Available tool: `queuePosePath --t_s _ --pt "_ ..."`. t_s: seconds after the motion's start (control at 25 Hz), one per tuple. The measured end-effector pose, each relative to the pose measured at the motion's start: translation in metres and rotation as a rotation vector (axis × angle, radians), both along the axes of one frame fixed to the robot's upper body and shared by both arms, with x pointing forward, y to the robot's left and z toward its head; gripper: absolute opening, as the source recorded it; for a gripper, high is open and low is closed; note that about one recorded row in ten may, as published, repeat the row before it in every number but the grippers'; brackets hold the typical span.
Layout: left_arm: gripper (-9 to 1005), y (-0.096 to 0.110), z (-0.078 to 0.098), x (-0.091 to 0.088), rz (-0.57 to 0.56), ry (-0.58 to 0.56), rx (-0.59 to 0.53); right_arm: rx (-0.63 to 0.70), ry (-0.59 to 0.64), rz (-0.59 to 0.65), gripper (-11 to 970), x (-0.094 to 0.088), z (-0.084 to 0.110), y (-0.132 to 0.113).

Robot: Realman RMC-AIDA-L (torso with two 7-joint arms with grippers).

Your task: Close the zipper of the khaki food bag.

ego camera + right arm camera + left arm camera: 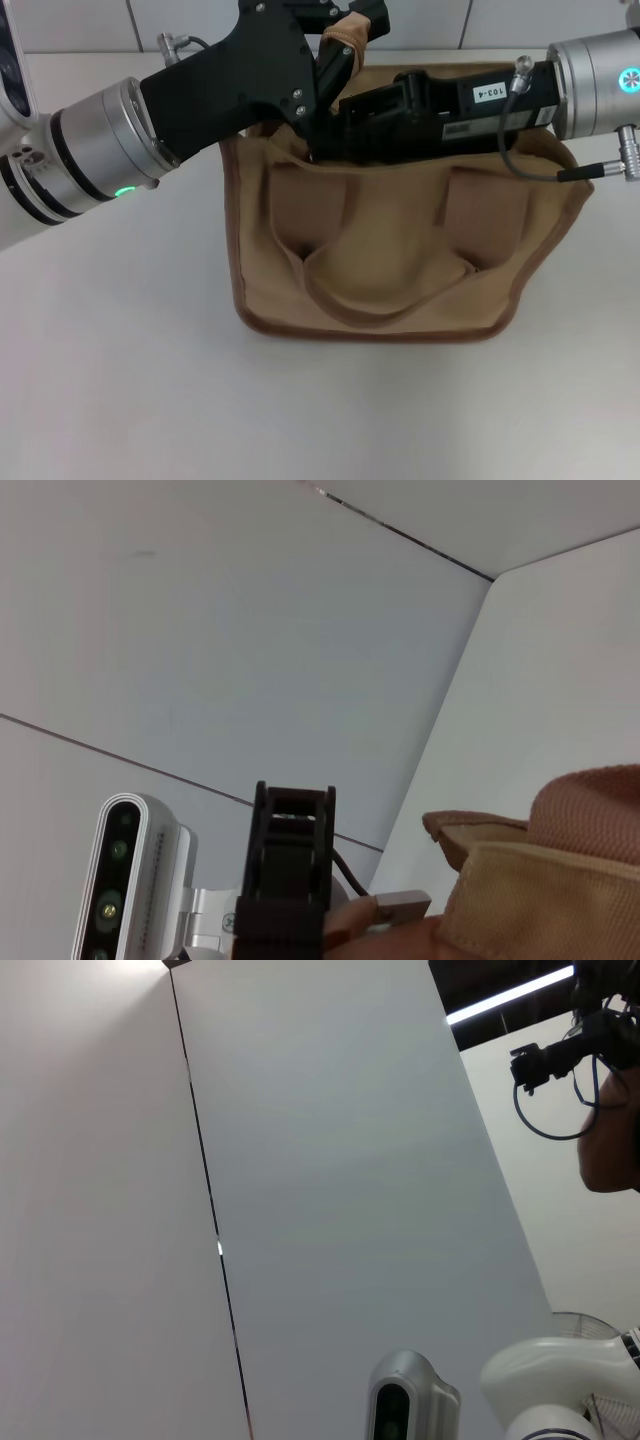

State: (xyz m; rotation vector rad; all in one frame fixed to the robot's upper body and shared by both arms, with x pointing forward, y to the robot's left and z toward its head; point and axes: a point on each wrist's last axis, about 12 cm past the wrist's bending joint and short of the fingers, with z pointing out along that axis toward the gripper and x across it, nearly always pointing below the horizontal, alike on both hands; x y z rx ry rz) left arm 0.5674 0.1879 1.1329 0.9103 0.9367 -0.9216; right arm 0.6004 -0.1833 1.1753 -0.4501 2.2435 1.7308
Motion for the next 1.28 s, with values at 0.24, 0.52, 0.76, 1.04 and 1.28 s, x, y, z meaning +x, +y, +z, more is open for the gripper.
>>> queuePosePath --t_s 0.24,0.52,0.76,1.04,1.28 --pt "62 0.005 -0.001 -0.001 0.031 0.006 -0.018 -0.003 0.002 -0.003 337 -0.001 -0.001 -0.003" --pt "65 0.006 -0.002 -0.001 0.039 0.011 -0.02 -0.009 -0.003 -0.021 337 -0.001 -0.002 -0.009" --pt "68 0.006 -0.002 0.0 0.044 0.012 -0.02 -0.008 -0.004 -0.018 336 -0.002 -0.001 -0.012" --pt "72 0.006 -0.002 0.002 0.061 0.014 -0.021 -0.006 -0.04 0.01 331 -0.005 0.008 -0.017" --pt "74 0.005 0.0 0.004 0.055 0.015 -0.023 -0.016 -0.061 0.0 310 -0.006 0.009 -0.018"
